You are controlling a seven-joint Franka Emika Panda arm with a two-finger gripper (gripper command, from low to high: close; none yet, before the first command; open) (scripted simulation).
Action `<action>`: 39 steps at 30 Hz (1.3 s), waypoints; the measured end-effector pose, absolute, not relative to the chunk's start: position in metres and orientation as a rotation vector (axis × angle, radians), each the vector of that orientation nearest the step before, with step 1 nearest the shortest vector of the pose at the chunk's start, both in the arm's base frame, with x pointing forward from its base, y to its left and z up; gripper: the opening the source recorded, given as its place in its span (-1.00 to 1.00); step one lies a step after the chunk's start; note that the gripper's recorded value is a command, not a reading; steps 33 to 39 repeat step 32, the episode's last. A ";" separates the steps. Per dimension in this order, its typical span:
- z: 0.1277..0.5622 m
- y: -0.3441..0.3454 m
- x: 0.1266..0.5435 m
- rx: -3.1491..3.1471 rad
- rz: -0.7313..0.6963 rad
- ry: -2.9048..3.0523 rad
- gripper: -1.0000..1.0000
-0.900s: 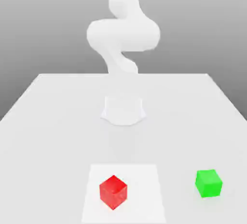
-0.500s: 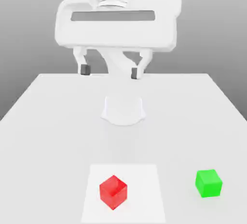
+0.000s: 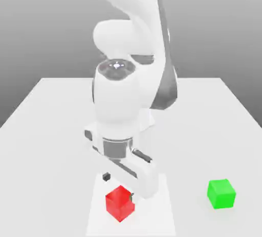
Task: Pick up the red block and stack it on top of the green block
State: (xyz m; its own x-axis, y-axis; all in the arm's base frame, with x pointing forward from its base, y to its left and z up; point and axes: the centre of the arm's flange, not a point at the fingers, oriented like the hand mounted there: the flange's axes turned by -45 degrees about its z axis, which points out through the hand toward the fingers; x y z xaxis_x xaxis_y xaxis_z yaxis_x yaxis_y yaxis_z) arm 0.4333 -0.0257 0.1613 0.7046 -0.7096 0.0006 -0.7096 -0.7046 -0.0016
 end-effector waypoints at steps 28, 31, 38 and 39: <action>0.202 0.232 0.389 -3.122 -0.004 -0.344 -1.00; 0.184 0.232 0.387 -3.122 -0.002 -0.350 1.00; 0.184 0.232 0.387 -3.122 -0.002 -0.350 1.00; 0.184 0.232 0.387 -3.122 -0.002 -0.350 1.00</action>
